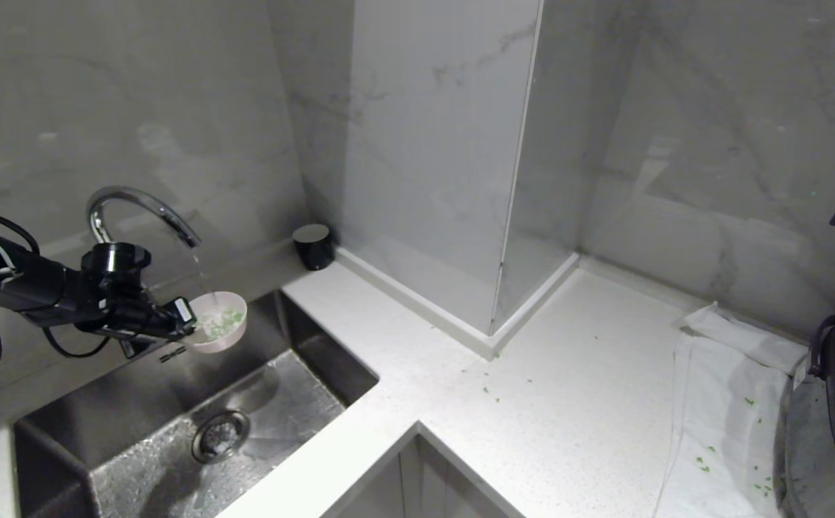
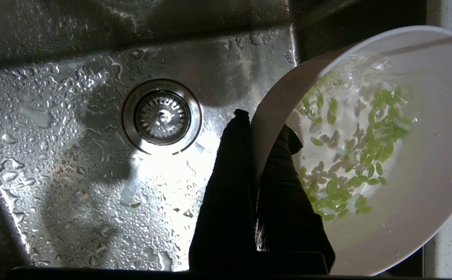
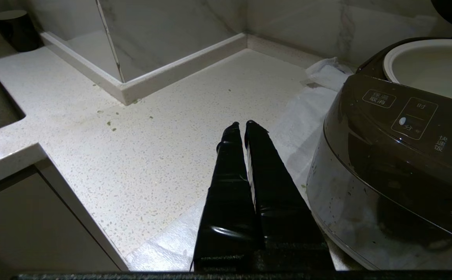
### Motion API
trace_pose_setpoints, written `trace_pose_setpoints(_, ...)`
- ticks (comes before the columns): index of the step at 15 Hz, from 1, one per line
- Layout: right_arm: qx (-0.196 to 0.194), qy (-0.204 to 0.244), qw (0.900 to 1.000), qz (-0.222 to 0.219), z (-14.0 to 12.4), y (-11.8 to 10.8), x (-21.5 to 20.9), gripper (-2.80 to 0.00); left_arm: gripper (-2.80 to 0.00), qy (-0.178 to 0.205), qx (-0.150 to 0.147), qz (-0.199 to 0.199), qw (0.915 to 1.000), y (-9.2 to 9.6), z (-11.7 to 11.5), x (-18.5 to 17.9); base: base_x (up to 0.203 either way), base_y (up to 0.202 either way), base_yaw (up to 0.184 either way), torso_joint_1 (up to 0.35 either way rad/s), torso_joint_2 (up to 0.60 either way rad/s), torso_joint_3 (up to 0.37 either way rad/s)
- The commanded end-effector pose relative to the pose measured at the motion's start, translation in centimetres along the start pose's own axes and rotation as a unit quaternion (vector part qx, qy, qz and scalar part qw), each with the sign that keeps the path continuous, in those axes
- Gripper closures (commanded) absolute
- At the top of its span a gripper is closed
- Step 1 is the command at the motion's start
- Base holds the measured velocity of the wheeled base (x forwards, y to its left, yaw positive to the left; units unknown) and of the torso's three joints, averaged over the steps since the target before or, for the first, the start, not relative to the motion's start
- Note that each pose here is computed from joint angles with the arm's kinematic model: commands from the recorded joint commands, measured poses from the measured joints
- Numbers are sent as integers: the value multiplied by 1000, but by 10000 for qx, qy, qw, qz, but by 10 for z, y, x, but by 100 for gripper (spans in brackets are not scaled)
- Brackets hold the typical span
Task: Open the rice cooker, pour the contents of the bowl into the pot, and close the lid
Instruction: Fill a bowl with water from the tap
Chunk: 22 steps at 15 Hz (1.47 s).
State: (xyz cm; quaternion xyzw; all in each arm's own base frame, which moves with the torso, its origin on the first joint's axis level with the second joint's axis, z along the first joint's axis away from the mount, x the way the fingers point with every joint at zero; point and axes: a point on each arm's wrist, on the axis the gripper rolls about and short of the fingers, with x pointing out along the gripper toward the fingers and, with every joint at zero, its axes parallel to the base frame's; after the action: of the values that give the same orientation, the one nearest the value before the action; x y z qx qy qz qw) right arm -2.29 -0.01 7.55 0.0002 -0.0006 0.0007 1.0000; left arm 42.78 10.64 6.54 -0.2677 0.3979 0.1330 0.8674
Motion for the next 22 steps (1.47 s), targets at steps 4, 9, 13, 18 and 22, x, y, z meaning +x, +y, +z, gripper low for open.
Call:
trace_pose_setpoints(4, 6, 6, 10000, 0, 0, 0, 0, 0, 0, -1, -22, 8, 10000, 1, 0, -1, 0, 0, 0, 0, 0, 0)
trace_pose_setpoints(9, 5, 6, 10000, 0, 0, 0, 0, 0, 0, -12, -35, -5, 10000, 0, 1, -3, 0, 0, 0, 0, 0, 0)
trace_pose_setpoints(13, 5, 6, 10000, 0, 0, 0, 0, 0, 0, 2, -37, 0, 10000, 1, 0, -1, 0, 0, 0, 0, 0, 0)
trace_pose_setpoints(18, 6, 6, 10000, 0, 0, 0, 0, 0, 0, -4, -44, -2, 10000, 1, 0, -1, 0, 0, 0, 0, 0, 0)
trace_pose_setpoints(22, 1, 6, 10000, 0, 0, 0, 0, 0, 0, -4, -52, -2, 10000, 1, 0, -1, 0, 0, 0, 0, 0, 0)
